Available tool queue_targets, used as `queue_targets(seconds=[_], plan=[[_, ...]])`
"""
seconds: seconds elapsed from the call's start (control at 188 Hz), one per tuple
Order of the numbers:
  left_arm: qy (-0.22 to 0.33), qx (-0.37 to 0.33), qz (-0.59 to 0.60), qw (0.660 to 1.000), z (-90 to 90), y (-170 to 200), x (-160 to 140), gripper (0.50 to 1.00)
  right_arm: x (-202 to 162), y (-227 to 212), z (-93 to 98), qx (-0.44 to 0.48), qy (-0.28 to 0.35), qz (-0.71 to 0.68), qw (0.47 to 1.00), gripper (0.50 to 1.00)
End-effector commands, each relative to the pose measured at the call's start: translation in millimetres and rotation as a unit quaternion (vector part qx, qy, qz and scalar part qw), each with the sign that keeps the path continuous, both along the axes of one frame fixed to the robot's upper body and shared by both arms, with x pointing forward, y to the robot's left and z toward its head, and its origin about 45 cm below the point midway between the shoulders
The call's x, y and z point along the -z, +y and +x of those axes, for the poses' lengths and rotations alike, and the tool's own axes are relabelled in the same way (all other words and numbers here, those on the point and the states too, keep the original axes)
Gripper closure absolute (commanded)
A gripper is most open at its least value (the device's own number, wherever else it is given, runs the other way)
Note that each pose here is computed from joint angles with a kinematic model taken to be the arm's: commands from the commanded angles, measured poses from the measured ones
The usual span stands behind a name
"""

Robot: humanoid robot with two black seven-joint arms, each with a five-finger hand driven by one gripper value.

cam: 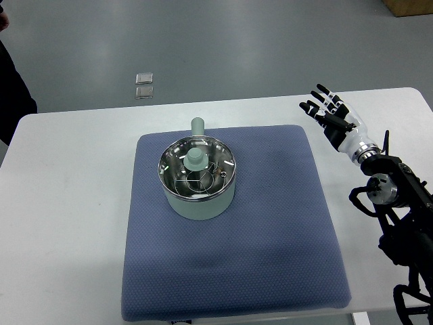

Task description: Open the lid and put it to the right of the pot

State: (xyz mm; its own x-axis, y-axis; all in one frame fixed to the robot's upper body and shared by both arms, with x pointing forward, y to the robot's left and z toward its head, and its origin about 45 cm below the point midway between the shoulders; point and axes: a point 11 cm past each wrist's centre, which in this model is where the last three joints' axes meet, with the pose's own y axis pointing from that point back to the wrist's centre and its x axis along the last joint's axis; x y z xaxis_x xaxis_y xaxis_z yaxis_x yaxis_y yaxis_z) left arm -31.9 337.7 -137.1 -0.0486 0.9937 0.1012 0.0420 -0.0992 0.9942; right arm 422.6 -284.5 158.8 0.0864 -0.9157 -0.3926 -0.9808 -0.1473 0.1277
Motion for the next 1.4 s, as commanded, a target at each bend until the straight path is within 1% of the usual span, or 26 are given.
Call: queue_targets(seconds=[0.0, 0.861, 1.058, 1.074, 1.393], plan=[[0.0, 0.001, -0.001, 1.0, 0.5, -1, 0, 0.5, 0, 0, 0.0, -0.001, 0.0, 0.0, 1.0, 0.579], [0.0, -0.002, 0.0, 1.0, 0.6, 0, 0, 0.5, 0, 1, -0.1, -0.004, -0.001, 0.0, 1.0, 0.579], [0.0, -0.002, 0.0, 1.0, 0.4, 0, 0, 0.5, -5, 5, 2.7, -0.015, -0.008, 0.002, 1.0, 0.579], [0.0, -0.002, 0.0, 1.0, 0.6, 0, 0, 0.5, -10, 10, 5.9, -0.023, -0.014, 0.0, 1.0, 0.579], [0.0, -0.002, 0.0, 1.0, 0.6, 0, 0, 0.5, -12, 12, 7.5, -0.027, -0.017, -0.002, 0.999, 0.579]])
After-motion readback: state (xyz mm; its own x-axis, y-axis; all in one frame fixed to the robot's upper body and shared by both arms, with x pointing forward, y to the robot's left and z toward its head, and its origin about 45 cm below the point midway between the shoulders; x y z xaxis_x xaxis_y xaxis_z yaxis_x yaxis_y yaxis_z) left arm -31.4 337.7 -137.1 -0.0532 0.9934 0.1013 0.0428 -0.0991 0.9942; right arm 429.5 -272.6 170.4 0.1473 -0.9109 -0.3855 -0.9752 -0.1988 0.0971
